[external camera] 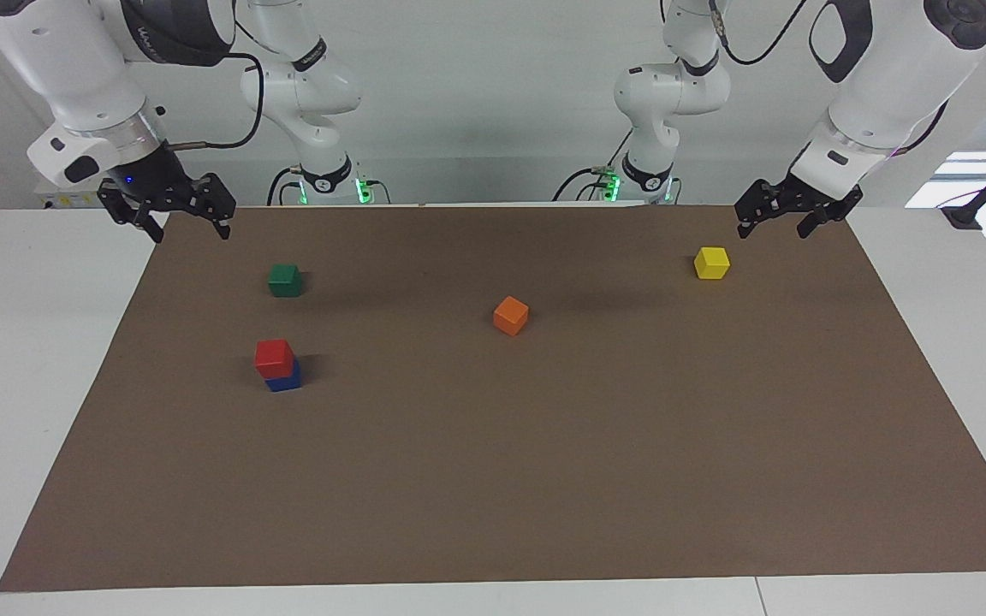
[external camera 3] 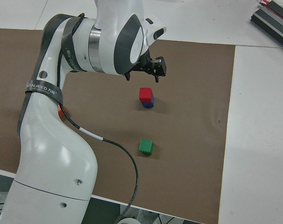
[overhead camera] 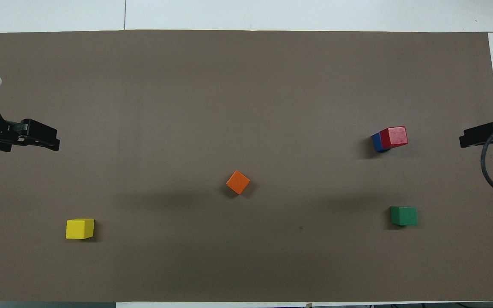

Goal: Transfer red block to right arm and stack on blue block

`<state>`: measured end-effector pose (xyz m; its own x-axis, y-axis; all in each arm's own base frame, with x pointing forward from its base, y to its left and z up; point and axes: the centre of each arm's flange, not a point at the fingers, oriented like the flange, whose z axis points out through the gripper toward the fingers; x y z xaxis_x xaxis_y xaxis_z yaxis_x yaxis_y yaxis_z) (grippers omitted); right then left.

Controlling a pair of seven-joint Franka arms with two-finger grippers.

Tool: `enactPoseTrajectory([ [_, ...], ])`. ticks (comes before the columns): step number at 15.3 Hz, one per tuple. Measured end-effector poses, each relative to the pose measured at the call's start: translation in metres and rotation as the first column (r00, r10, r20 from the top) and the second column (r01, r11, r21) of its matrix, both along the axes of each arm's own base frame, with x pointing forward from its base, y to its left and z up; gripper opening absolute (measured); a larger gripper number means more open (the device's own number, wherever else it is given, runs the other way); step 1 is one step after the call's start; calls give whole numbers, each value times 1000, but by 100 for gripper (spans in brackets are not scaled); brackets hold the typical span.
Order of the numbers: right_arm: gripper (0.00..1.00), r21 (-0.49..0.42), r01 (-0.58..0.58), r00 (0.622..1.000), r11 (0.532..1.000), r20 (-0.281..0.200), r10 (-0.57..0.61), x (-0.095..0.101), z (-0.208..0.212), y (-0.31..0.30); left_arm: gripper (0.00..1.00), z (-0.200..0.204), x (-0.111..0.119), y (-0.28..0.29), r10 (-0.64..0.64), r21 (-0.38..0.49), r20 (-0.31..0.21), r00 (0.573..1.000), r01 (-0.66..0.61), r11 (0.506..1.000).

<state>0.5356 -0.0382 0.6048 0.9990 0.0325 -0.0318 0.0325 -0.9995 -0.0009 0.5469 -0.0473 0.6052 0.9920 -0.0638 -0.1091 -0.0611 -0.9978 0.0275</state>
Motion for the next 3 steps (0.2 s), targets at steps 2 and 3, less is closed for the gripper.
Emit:
enactPoseTrajectory([
  [2, 100, 0, 0, 1000, 1000, 0, 0, 0, 0, 0, 100, 0, 0, 0, 0, 0, 0, 1000, 0, 1000],
  [3, 100, 0, 0, 1000, 1000, 0, 0, 0, 0, 0, 100, 0, 0, 0, 0, 0, 0, 1000, 0, 1000],
])
